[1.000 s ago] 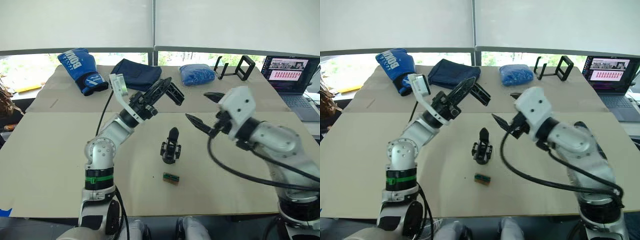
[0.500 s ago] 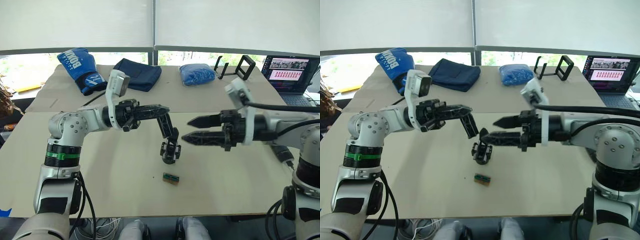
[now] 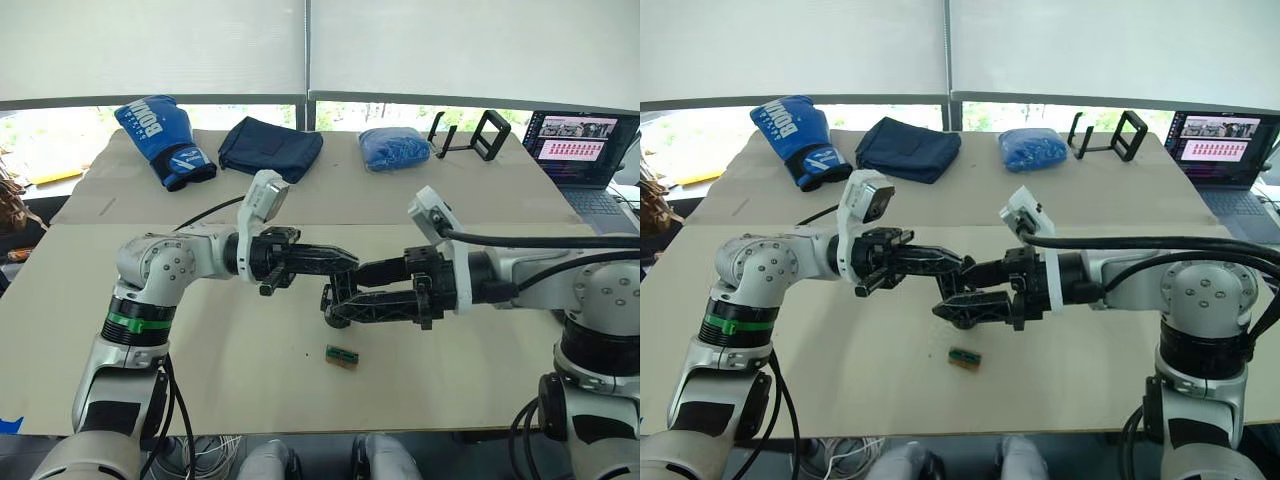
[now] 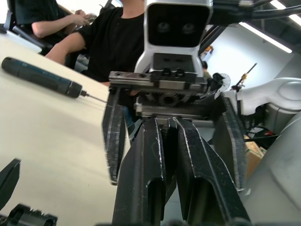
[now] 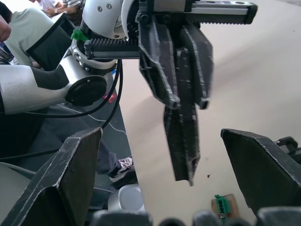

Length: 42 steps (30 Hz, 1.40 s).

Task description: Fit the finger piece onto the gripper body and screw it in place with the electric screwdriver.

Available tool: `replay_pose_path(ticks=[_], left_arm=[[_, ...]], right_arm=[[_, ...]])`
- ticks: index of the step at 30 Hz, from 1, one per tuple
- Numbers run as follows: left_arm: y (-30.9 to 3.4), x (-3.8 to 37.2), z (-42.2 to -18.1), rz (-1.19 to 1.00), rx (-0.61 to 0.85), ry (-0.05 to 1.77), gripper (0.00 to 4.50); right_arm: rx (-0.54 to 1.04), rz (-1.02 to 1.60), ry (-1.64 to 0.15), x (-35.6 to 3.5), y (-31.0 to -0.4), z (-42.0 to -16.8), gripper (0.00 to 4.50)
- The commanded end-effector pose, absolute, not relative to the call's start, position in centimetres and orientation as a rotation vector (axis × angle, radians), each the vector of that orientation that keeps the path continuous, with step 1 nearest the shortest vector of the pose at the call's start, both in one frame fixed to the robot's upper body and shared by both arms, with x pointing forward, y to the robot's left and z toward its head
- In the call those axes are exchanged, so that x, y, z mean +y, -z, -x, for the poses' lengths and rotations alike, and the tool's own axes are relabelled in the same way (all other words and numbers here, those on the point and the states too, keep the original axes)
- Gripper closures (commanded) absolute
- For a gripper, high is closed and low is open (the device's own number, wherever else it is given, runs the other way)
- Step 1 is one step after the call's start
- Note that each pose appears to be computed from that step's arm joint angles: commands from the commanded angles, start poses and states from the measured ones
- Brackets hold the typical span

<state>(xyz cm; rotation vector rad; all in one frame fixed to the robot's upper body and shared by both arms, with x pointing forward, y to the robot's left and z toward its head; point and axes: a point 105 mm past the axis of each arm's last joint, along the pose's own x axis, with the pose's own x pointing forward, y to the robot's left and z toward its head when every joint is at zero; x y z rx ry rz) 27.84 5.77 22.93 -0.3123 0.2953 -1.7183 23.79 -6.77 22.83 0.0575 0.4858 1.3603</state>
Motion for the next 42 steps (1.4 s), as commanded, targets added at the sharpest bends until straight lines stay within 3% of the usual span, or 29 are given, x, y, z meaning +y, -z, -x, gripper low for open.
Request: replay_pose_path(ticks=[1, 18, 30, 37, 41, 42], left_arm=[[-23.9, 5.4, -27.5, 0.260, 0.257, 1.750, 4.50], [-23.7, 4.9, -27.2, 0.265, 0.268, 1.764, 4.50], [-23.4, 5.0, -27.3, 0.252, 0.275, 1.758, 4.50], [-24.1, 5.0, -27.5, 0.280, 0.242, 1.750, 4.50], [-25.3, 5.6, -26.6, 0.347, 0.253, 1.816, 2.71], [-25.5, 5.5, -27.0, 0.307, 0.193, 1.783, 2.23]], right_arm=[[0.453, -0.075, -1.379, -6.4, -23.4, -23.3, 0.04], [0.493, -0.137, -1.326, -5.4, -22.8, -23.5, 0.04], [0.493, -0.138, -1.320, -5.4, -22.9, -23.6, 3.94], [0.499, -0.132, -1.346, -5.6, -22.8, -23.0, 4.06], [0.484, -0.132, -1.352, -5.6, -22.9, -23.0, 4.07], [0.479, -0.132, -1.354, -5.6, -22.9, -22.9, 4.07]])
